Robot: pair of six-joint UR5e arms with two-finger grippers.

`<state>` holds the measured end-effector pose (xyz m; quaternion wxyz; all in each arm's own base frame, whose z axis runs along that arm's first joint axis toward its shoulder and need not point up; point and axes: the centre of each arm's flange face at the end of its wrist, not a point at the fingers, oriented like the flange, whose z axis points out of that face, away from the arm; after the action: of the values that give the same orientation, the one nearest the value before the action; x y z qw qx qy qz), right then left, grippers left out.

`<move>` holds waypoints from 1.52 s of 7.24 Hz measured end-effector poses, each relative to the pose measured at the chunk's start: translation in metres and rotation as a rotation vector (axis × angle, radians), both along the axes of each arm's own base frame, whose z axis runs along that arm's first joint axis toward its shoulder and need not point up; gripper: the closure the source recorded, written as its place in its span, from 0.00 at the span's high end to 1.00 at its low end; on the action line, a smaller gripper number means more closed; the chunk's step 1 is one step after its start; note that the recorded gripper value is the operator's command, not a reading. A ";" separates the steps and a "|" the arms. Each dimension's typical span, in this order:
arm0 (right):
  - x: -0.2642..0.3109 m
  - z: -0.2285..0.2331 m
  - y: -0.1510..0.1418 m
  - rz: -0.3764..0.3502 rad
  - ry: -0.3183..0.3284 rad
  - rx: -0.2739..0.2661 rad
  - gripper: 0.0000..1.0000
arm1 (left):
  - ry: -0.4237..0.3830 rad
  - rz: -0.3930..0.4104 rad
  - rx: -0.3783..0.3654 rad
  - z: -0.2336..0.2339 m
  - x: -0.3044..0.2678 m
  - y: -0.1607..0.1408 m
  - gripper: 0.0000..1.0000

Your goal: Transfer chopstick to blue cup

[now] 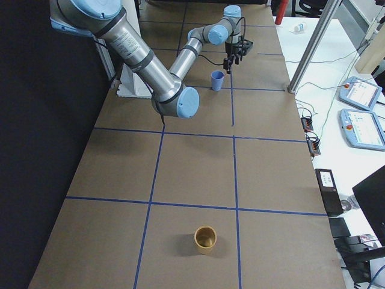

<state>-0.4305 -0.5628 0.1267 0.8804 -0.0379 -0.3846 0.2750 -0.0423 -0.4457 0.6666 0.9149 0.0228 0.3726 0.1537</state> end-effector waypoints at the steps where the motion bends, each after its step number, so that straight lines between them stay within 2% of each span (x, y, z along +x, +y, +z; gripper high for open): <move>1: 0.031 0.015 -0.013 -0.066 -0.016 0.023 1.00 | -0.001 0.002 -0.001 0.001 0.000 0.000 1.00; 3: 0.102 0.076 -0.041 -0.215 -0.017 0.101 1.00 | -0.003 0.000 -0.009 0.004 -0.001 0.002 1.00; 6: 0.219 0.184 -0.069 -0.389 0.001 0.223 1.00 | -0.009 -0.057 -0.094 0.004 -0.001 0.004 1.00; 9: 0.330 0.299 -0.057 -0.519 0.052 0.320 1.00 | -0.005 -0.071 -0.089 -0.005 0.000 -0.002 1.00; 11: 0.403 0.380 -0.024 -0.607 0.074 0.367 1.00 | -0.007 -0.071 -0.078 -0.009 0.000 -0.004 1.00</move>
<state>-0.0275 -0.5865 0.5072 0.9273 0.0185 -0.3669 -0.0715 -0.0426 -0.4501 0.6574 0.9213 -0.0004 0.3741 0.1066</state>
